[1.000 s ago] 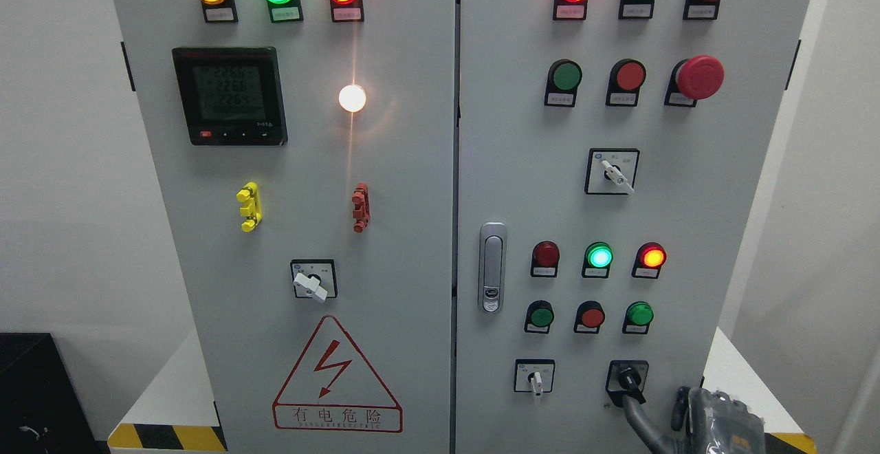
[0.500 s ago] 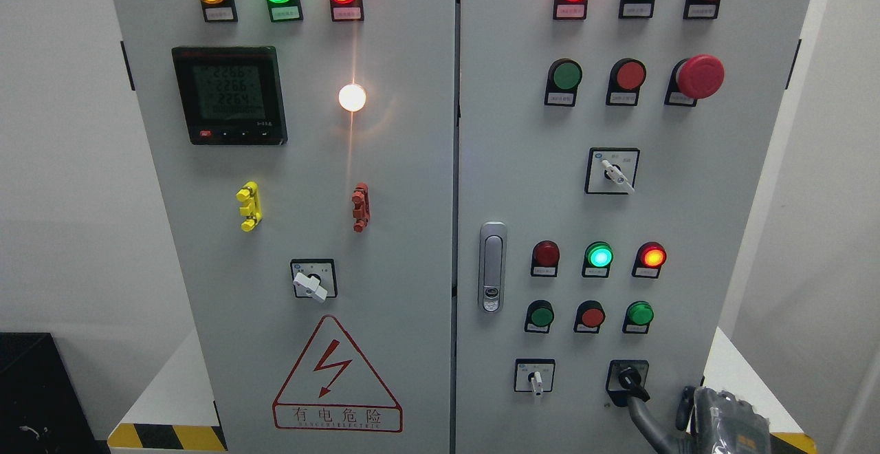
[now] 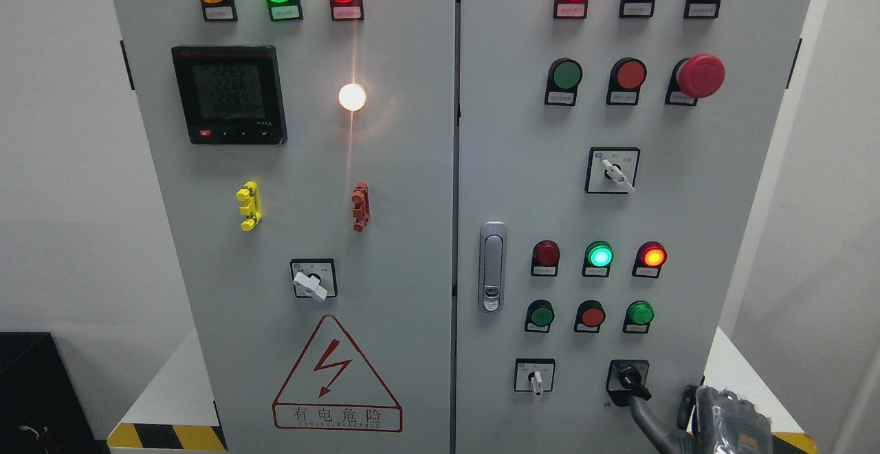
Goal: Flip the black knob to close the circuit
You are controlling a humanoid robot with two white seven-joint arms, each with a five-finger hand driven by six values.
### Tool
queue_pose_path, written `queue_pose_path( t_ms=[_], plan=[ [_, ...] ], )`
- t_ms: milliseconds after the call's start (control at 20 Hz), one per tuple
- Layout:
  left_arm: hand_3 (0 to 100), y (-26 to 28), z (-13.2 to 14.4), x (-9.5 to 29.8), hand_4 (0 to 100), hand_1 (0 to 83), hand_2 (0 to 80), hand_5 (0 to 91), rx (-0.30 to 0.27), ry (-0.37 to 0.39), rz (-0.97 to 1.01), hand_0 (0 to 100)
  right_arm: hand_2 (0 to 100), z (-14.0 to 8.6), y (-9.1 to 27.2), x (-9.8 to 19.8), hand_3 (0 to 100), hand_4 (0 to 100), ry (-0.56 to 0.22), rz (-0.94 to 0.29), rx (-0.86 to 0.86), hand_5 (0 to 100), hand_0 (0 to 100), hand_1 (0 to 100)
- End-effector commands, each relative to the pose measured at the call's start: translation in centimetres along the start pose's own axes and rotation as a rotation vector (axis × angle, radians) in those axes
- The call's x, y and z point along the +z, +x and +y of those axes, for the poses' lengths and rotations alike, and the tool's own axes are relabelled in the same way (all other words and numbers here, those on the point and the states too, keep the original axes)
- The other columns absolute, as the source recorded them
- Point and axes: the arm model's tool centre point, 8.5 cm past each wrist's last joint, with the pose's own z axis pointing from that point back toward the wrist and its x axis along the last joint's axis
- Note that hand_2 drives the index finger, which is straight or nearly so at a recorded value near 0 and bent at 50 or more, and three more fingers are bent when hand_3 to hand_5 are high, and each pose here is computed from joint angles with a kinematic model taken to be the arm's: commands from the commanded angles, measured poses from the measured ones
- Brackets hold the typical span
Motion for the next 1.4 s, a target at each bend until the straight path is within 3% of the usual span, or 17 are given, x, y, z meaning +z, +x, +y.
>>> queue_pose_path(
  t_ms=[0,1350],
  plan=[
    [0,-0.5,-0.2,0.0,0,55.6,0.0,0.0,0.004,-0.004,-0.006,12,83,-0.3,0.2,-0.1,99,85,-0.012,-0.008,-0.003,90,0,3],
    [0,-0.5,-0.2,0.0,0,55.6,0.0,0.0,0.004,-0.004,-0.006,12,83,1.2,3.0,1.4,99,86,0.031,-0.089,-0.010,91,0,4]
  ],
)
